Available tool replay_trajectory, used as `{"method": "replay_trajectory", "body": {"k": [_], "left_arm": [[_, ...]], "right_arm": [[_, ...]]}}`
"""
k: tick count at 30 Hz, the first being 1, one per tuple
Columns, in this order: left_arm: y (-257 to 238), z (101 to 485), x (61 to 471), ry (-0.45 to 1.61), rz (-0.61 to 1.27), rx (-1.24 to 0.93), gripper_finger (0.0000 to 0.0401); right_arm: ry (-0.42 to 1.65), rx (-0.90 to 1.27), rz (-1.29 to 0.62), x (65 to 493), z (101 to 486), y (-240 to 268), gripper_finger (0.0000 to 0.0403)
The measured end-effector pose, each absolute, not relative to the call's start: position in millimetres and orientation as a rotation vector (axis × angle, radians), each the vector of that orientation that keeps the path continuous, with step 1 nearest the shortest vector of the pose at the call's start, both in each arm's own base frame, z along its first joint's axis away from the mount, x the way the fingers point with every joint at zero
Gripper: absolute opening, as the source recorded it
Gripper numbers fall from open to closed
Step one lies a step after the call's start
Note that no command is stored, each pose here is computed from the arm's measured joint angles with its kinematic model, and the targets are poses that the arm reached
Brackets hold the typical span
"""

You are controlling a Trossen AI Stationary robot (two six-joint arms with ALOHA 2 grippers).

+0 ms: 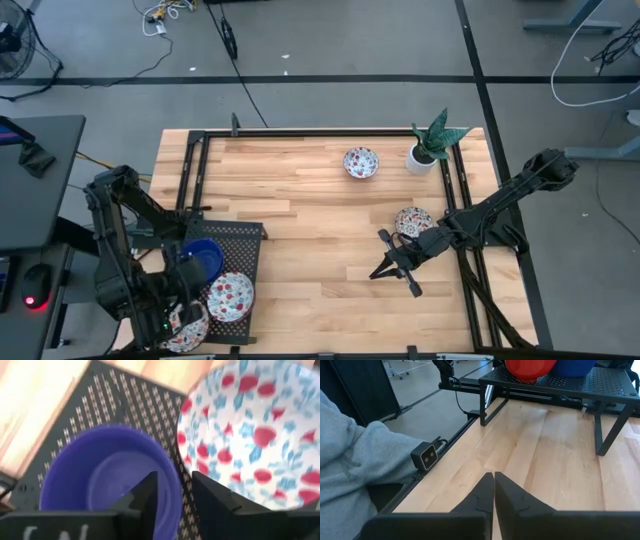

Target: Pick & Place Mini bowls

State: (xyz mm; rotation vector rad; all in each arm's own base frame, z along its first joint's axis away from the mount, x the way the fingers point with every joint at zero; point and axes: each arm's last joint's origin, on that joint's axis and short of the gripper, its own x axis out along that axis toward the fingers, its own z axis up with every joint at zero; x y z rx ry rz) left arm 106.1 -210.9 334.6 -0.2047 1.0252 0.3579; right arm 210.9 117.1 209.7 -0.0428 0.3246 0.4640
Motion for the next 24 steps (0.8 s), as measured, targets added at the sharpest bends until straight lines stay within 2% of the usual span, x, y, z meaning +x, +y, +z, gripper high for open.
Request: {"method": "replay_trajectory", "body": {"k": [4,7,16,24], "left_arm": [[-210.5,335.3,106.9,0.984,0.361,-0.197,0.0136],[-210.7,335.3,106.6,0.985,0.360,-0.196,0.0121],[-213.1,335.3,101.6,0.984,0.338,-0.184,0.0008],[-213.3,335.3,101.3,0.985,0.337,-0.184,0.0004]], "right_arm": [[0.325,-0.043,0.464,210.9,209.7,117.1,0.0017],[0.325,-0.043,0.465,210.9,209.7,117.1,0.0017],[0.325,-0.046,0.465,210.9,209.6,117.1,0.0017],[0.325,-0.049,0.466,210.8,209.6,117.1,0.0017]]}}
